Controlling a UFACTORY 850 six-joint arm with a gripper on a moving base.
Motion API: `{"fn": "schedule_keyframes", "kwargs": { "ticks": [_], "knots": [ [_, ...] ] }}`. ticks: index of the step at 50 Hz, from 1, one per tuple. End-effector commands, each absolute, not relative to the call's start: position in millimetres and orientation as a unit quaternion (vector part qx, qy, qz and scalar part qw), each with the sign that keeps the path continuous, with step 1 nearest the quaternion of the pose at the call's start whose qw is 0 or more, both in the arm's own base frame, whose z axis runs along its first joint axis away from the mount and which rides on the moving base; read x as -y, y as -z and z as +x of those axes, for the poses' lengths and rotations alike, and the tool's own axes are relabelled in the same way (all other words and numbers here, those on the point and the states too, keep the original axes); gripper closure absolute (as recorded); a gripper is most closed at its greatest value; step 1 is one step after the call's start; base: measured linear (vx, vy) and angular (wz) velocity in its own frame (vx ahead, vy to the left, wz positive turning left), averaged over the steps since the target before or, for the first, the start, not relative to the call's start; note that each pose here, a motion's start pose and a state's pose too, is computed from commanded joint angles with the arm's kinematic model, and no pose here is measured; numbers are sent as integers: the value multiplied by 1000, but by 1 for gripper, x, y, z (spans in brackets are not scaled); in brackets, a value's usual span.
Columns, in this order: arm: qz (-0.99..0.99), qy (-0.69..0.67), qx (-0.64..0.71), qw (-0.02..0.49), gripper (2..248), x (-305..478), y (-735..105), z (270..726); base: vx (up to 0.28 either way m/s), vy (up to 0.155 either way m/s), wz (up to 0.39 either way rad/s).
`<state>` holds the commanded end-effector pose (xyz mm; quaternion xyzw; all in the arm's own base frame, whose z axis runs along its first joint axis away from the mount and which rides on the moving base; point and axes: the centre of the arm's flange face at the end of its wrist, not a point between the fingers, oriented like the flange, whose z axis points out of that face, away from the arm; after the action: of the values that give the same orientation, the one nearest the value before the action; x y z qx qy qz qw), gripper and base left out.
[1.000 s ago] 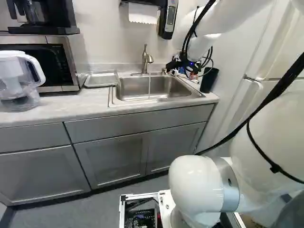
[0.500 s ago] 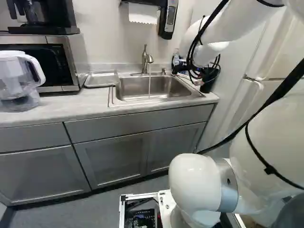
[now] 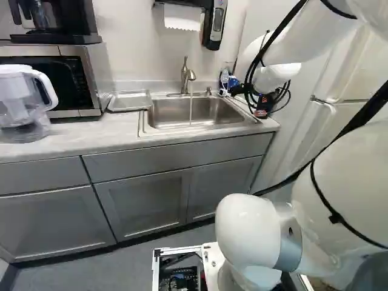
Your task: Rinse the cup and place it in the tray
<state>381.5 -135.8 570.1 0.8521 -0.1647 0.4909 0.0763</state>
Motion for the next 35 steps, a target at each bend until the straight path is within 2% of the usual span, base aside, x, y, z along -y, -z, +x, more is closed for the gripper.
{"fn": "schedule_keyframes", "kwargs": {
  "ticks": [35],
  "knots": [
    [819,-519,230,83,3,163,-557,378,0,0,0]
  ]
}}
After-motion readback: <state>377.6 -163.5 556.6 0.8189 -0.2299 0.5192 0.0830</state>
